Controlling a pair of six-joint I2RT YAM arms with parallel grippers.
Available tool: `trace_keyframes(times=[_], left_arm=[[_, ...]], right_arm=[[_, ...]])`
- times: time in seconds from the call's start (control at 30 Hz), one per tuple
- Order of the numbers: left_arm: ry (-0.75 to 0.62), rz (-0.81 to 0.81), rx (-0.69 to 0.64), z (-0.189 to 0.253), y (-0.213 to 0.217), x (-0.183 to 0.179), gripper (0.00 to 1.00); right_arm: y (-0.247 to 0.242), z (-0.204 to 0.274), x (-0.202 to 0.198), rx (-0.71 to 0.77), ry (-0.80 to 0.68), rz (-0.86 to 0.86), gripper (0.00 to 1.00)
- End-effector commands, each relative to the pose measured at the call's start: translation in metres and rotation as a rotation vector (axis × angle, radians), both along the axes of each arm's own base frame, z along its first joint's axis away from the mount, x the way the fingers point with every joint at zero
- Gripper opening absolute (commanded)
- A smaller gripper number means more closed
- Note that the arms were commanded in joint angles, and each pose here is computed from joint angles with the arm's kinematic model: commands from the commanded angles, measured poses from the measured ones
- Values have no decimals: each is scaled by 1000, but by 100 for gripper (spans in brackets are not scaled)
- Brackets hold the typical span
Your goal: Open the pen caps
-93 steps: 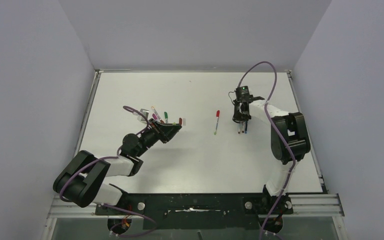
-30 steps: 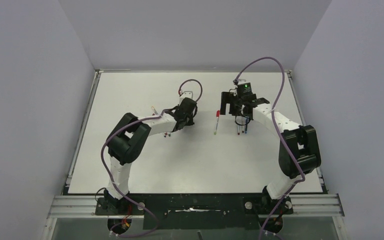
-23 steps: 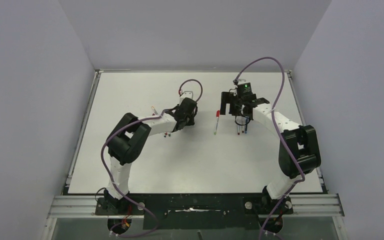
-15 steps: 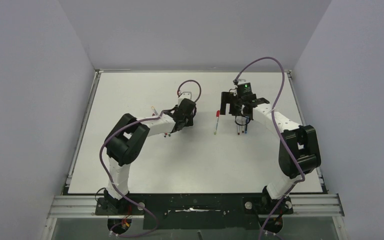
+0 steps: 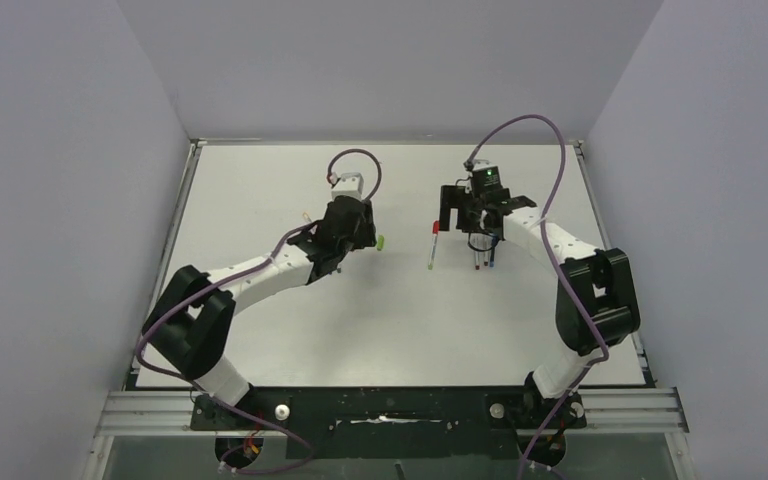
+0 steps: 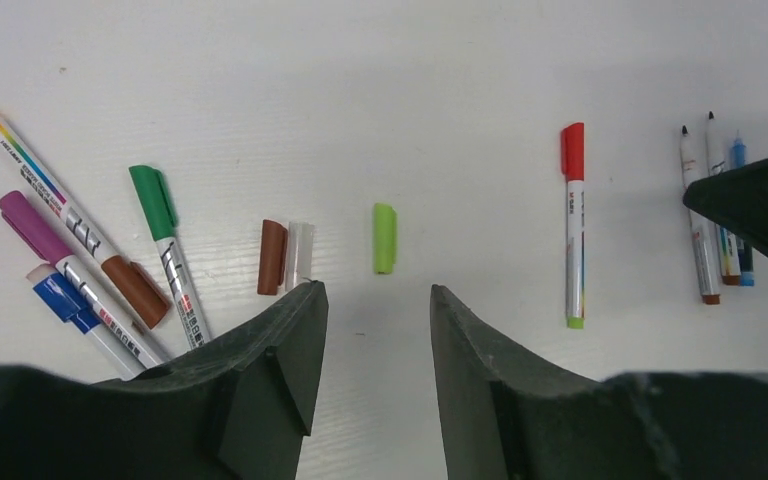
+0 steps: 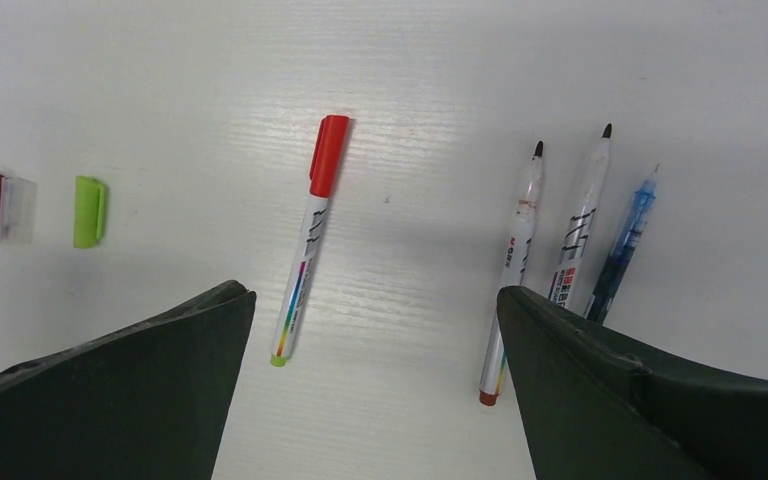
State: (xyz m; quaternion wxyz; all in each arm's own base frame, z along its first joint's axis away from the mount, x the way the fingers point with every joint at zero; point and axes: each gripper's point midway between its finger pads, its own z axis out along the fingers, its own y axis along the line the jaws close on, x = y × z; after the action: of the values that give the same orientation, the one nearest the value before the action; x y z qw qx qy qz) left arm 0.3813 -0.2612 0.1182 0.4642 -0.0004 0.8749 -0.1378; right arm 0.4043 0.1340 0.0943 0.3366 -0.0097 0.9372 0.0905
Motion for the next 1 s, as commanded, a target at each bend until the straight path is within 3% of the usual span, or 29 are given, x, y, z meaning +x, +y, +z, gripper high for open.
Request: trace_keyframes(times=[0.0,0.33,0.67,0.97], left_arm=[[-108,-39,-86,31,-3,-7,43],[-122,-74,-124,35,-4,-26,44],[-161,-50,-63,-6,3,-26,44],[-166,-62,-76,-6,3,-29,44]], right_arm=[[5,3,9,-18,-27,6,98],[14,-15,9,-63,12,20,99],[36,-19,14,-85,7,28,86],[43,-30,12,-152,47,14,74]])
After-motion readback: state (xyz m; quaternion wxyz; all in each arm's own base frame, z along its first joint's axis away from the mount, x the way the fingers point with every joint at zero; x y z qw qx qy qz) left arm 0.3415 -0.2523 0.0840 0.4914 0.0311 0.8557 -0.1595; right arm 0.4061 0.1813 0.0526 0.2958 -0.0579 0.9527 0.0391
